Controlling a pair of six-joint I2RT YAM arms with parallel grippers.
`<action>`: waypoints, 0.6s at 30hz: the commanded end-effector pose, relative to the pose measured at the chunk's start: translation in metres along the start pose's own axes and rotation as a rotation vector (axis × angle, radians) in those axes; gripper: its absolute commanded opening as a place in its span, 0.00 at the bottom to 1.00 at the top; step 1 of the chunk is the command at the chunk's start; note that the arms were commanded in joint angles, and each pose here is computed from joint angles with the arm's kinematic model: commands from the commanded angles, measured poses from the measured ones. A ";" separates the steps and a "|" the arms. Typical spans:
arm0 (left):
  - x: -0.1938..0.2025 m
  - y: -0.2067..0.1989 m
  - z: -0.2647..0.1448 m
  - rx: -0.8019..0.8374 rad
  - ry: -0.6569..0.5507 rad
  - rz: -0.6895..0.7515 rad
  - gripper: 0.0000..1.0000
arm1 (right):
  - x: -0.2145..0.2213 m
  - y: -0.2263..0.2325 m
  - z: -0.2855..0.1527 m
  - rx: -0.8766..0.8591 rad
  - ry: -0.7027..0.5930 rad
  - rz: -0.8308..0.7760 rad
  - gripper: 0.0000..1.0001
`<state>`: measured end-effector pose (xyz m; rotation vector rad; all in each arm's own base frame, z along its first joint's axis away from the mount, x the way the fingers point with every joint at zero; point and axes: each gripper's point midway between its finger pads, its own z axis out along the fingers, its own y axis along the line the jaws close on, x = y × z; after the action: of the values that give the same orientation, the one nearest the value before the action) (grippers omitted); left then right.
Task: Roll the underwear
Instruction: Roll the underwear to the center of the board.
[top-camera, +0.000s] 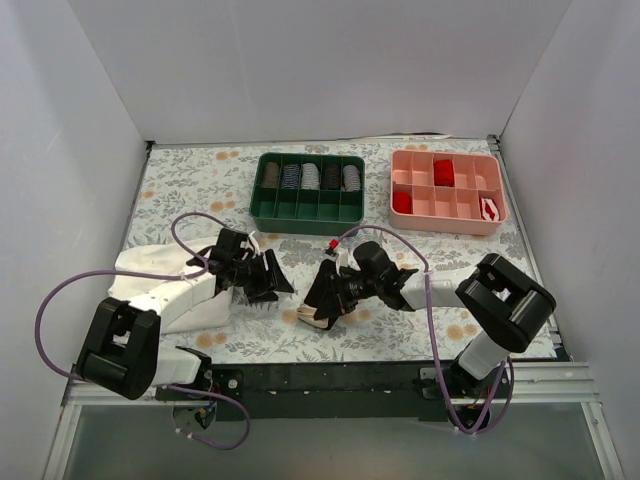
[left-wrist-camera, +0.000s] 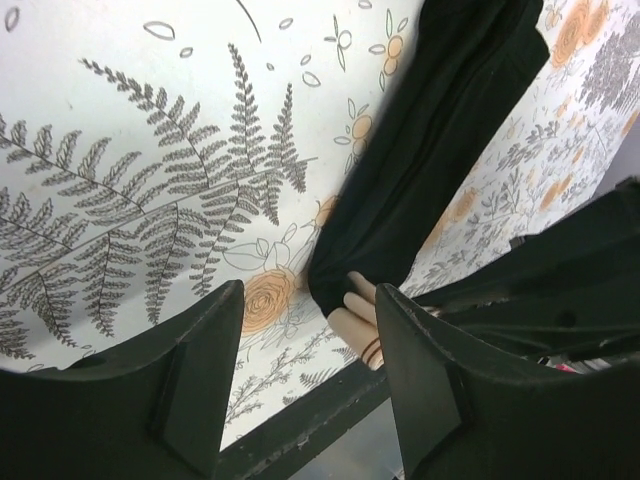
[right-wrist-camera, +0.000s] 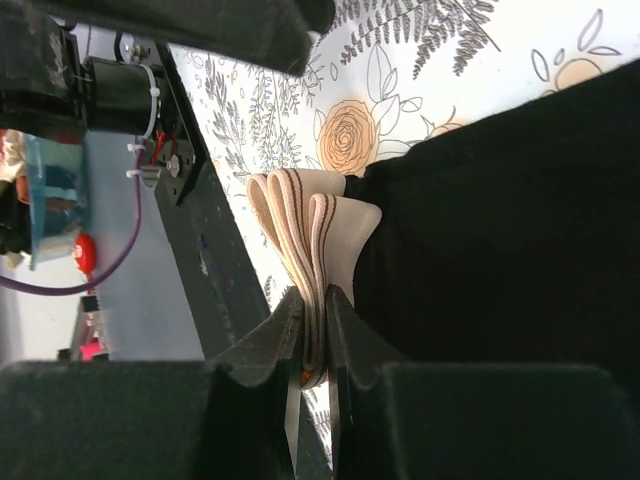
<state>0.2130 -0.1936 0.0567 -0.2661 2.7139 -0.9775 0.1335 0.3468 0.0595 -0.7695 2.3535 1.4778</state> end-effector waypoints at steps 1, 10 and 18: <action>0.000 -0.013 -0.007 0.087 -0.029 0.028 0.55 | -0.009 0.006 -0.003 -0.052 -0.014 0.046 0.11; 0.012 -0.017 -0.006 0.143 -0.007 0.047 0.55 | -0.013 -0.025 -0.009 0.041 -0.049 0.176 0.11; 0.018 -0.029 -0.009 0.203 -0.020 0.084 0.55 | -0.010 -0.034 -0.008 0.017 -0.034 0.298 0.11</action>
<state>0.1973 -0.2061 0.0644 -0.1967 2.6403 -1.1345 0.1596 0.3319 0.0465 -0.4625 2.4967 1.5308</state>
